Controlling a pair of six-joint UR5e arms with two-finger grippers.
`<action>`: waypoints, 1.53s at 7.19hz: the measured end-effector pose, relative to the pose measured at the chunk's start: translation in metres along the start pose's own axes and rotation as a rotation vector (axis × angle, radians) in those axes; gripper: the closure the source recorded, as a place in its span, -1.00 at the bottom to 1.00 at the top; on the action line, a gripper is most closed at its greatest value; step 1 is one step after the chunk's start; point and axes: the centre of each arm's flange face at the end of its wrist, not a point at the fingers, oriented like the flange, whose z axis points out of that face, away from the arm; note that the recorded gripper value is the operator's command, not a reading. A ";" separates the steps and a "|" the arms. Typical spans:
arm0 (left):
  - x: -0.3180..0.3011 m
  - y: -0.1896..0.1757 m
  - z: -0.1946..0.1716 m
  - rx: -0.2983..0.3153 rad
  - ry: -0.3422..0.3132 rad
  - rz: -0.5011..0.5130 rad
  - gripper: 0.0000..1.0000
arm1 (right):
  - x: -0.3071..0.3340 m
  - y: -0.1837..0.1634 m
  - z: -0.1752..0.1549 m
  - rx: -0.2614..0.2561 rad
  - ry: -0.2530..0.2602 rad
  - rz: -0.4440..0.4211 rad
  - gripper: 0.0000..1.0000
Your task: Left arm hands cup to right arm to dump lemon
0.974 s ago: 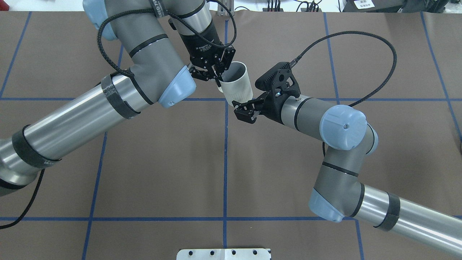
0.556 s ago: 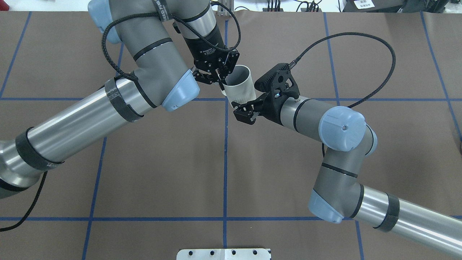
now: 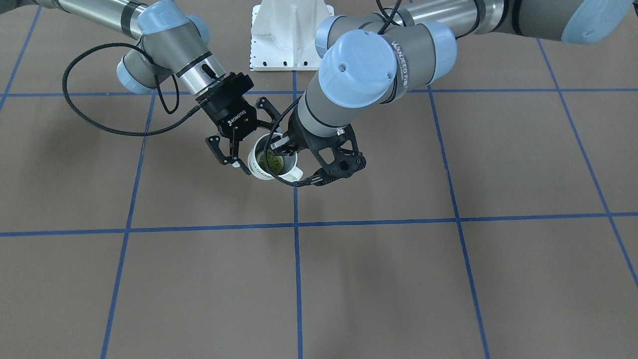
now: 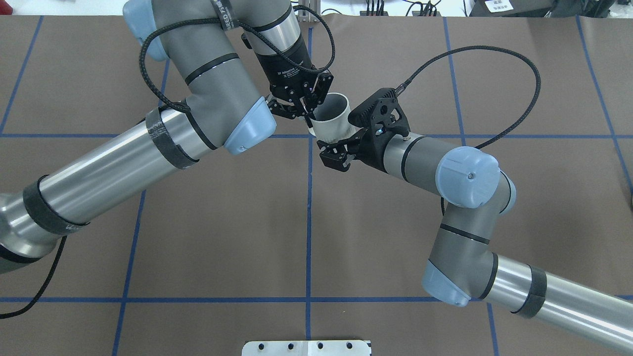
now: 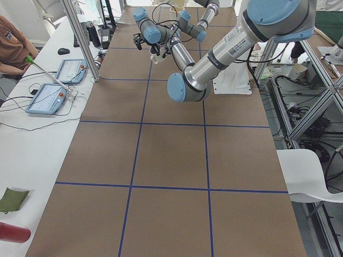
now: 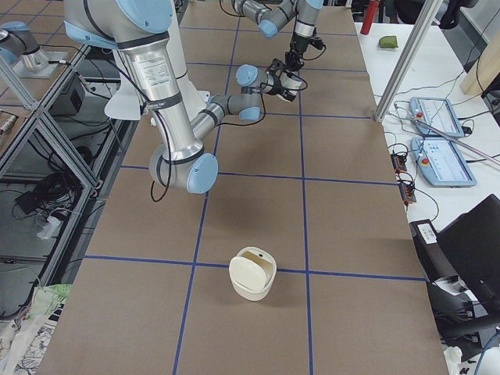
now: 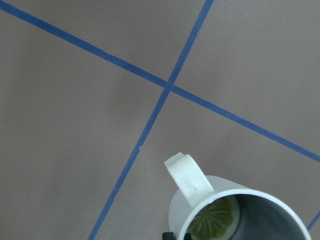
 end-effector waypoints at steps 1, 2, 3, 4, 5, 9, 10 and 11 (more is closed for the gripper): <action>0.000 0.001 0.000 -0.005 0.000 0.000 1.00 | -0.001 0.001 0.000 -0.001 -0.002 0.001 0.07; 0.000 0.001 0.000 -0.007 0.001 0.001 -0.98 | -0.002 0.001 0.000 0.000 -0.004 0.006 0.67; 0.000 0.001 -0.001 -0.007 0.003 0.005 -1.00 | -0.004 0.001 0.000 0.000 -0.007 0.016 0.86; 0.000 0.002 -0.002 -0.006 0.010 0.015 -1.00 | -0.007 0.002 -0.001 -0.002 -0.013 0.031 0.86; 0.001 0.003 -0.003 -0.004 0.017 0.022 -1.00 | -0.008 0.003 -0.001 -0.005 -0.015 0.046 0.86; -0.001 -0.007 -0.018 0.053 0.035 0.033 -1.00 | 0.014 0.001 -0.003 -0.024 0.034 0.052 0.86; -0.003 -0.016 -0.027 0.095 0.042 0.032 -1.00 | 0.038 0.001 -0.011 -0.024 0.073 0.053 0.80; -0.004 -0.023 -0.032 0.128 0.046 0.030 -1.00 | 0.068 0.002 -0.029 -0.017 0.115 0.056 0.79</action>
